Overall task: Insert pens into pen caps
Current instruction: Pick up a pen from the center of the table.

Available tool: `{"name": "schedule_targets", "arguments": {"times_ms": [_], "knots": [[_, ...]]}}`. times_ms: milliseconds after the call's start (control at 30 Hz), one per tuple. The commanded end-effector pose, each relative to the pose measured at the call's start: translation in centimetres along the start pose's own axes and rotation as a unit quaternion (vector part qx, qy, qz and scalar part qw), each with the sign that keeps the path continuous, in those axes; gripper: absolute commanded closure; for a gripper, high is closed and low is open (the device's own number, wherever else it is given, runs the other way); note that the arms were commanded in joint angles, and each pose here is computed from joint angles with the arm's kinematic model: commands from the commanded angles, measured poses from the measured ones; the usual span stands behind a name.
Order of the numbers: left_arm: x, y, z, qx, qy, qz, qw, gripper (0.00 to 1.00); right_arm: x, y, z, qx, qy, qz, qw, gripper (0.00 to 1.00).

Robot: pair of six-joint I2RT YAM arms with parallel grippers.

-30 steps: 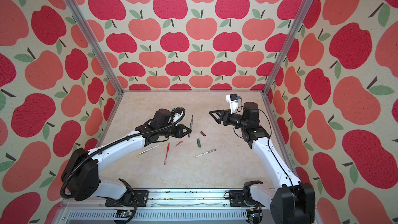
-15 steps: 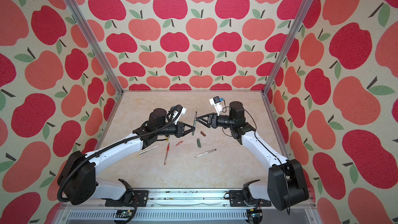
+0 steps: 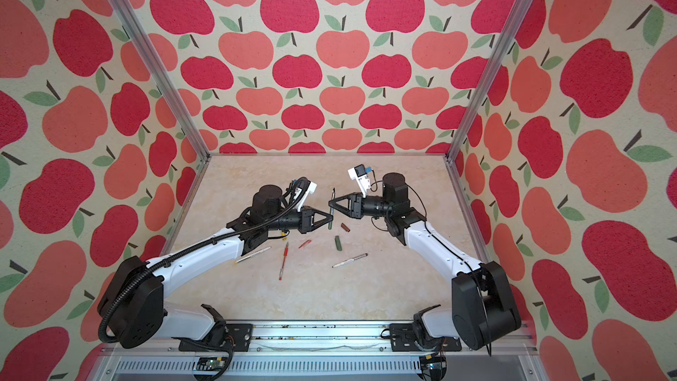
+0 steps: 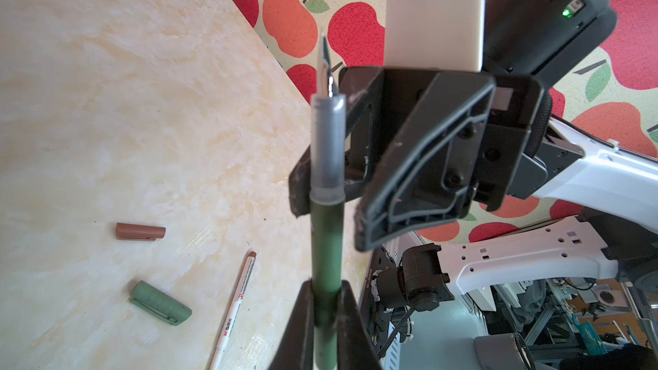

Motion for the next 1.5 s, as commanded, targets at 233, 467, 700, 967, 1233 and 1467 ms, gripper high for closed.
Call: {"name": "schedule_targets", "arguments": {"times_ms": [233,467,700,967,1233,1467], "knots": [[-0.3,-0.1,0.1,0.003,-0.012,0.012,1.000,0.76,-0.6,1.0,0.0,-0.005,-0.018,-0.025,1.000,0.95],[-0.7,-0.1,-0.1,0.006,-0.048,0.035,0.998,0.65,-1.0,1.9,-0.4,-0.010,-0.041,-0.036,0.998,0.96],[-1.5,-0.6,0.2,0.036,-0.069,0.043,0.996,0.81,-1.2,2.4,-0.5,-0.027,-0.051,-0.036,0.998,0.96],[-1.9,-0.9,0.0,0.040,-0.078,0.047,0.995,0.82,-1.1,2.7,-0.5,-0.041,-0.054,-0.038,0.997,0.96],[-2.1,-0.8,0.0,0.035,-0.082,0.048,0.995,0.80,-0.7,3.5,-0.4,-0.047,-0.043,-0.051,0.997,0.96],[-2.1,-0.7,0.0,0.032,-0.078,0.047,0.995,0.96,-0.5,3.5,-0.6,-0.037,-0.041,-0.057,0.997,0.96]]}}
Point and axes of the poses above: each gripper's point midway between its finger pads, its own z axis out along the fingers, its own y axis along the line the jaws close on, x = y × z, the point moved 7 cm from there along -z, back along the fingers, and after that the axes turned 9 degrees about z, right-handed, at the moved point
